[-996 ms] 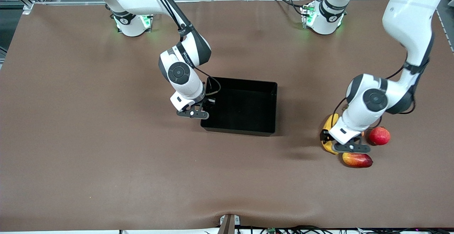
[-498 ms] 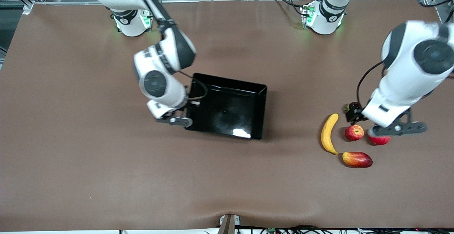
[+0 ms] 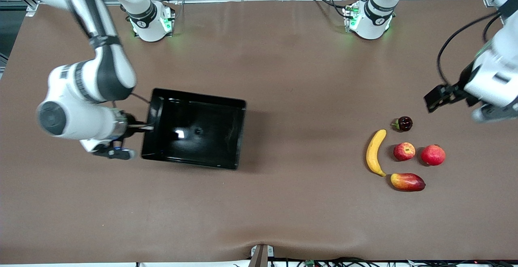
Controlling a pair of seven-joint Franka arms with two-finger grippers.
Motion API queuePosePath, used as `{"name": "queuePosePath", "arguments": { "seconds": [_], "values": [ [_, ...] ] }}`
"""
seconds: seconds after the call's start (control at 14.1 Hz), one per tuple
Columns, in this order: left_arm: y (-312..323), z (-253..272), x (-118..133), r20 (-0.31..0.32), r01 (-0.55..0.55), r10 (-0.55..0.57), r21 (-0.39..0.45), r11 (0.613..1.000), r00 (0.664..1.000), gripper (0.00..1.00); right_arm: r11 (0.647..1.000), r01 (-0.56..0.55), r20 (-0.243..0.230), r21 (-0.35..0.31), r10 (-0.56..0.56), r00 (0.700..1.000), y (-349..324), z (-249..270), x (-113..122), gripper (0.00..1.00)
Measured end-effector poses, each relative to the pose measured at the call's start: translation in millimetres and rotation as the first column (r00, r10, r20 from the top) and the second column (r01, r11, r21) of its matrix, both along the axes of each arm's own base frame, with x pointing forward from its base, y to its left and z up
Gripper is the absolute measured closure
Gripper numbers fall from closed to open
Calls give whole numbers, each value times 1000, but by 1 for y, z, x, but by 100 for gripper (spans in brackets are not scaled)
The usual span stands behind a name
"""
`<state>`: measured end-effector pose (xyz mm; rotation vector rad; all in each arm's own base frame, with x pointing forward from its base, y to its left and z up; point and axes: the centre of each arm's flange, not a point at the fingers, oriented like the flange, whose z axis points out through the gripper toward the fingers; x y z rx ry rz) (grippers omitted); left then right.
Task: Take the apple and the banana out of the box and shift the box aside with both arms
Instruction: 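Slide the tray away with the right gripper while the left gripper withdraws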
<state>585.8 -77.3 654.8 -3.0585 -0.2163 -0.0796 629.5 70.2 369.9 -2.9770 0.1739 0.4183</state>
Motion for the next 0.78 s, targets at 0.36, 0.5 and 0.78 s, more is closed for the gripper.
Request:
{"name": "queuePosePath", "arguments": {
  "seconds": [0.36, 0.5, 0.78],
  "values": [
    [8, 24, -28, -25, 28, -28, 1, 1000, 999, 0, 997, -79, 43, -5, 79, 996, -178, -27, -10, 94],
    [6, 24, -36, -48, 28, -27, 19, 999, 999, 0, 996, -88, 71, -9, 88, 994, -230, -48, -21, 94],
    [3, 23, -53, -62, 27, -25, 38, 999, 998, 0, 998, -58, 66, -7, 58, 996, -267, -87, -43, 94]
  ]
}}
